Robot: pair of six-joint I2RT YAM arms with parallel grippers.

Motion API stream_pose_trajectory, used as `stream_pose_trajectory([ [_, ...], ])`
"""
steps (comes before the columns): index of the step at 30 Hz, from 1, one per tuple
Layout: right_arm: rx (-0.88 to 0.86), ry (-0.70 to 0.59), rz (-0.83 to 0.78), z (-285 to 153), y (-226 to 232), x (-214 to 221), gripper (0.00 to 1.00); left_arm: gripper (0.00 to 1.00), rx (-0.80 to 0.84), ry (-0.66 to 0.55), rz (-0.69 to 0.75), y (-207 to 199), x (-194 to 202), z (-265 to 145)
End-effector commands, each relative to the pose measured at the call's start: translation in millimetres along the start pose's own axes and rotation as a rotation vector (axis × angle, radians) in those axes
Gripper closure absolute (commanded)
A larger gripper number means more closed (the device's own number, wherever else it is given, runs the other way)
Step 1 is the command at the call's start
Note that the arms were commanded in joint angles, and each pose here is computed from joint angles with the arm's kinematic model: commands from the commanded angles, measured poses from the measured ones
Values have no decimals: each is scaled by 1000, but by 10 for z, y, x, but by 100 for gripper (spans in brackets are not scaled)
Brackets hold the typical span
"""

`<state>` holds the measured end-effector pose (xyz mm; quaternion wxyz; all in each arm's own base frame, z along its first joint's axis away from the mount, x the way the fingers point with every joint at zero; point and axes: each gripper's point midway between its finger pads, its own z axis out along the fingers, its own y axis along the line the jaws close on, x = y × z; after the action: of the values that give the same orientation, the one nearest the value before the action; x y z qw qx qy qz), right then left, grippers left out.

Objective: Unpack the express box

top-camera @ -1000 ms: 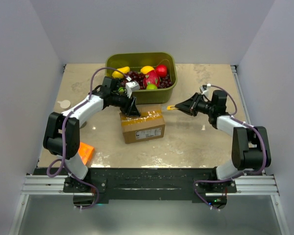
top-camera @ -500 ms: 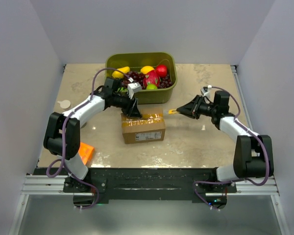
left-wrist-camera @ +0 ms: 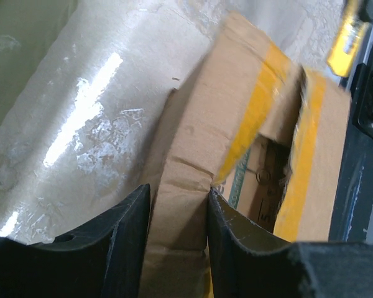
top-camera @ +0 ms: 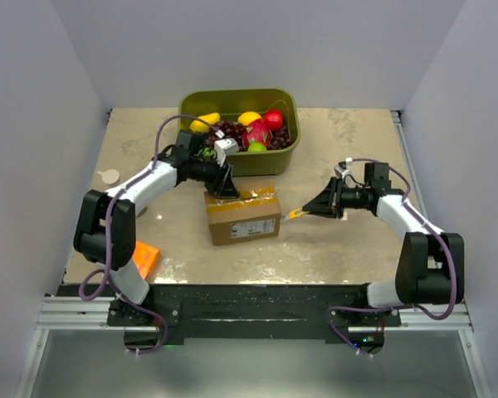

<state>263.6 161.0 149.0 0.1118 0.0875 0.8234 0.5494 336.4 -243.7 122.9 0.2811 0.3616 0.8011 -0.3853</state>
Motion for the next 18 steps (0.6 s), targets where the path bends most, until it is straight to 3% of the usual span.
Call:
stream_pose_trajectory([
  [1, -67, 72, 6, -208, 225, 179, 100, 100, -105, 29, -1, 325, 137, 9],
  [3, -9, 7, -98, -339, 239, -88, 100, 100, 20, 6, 3, 69, 65, 14],
  [8, 73, -73, -355, -527, 562, -539, 100, 99, 78, -35, 33, -204, -196, -132],
  [9, 86, -74, -403, -539, 564, -573, 100, 93, 86, -41, 20, -242, -220, -159],
  [10, 99, -70, -429, -546, 564, -586, 100, 73, 93, -46, 13, -276, -233, -191],
  [13, 148, -47, -522, -601, 526, -553, 100, 45, 163, -101, 44, -503, -426, -360],
  [18, 206, 42, -757, -620, 460, -292, 100, 18, 192, -194, 225, -802, -949, -719],
])
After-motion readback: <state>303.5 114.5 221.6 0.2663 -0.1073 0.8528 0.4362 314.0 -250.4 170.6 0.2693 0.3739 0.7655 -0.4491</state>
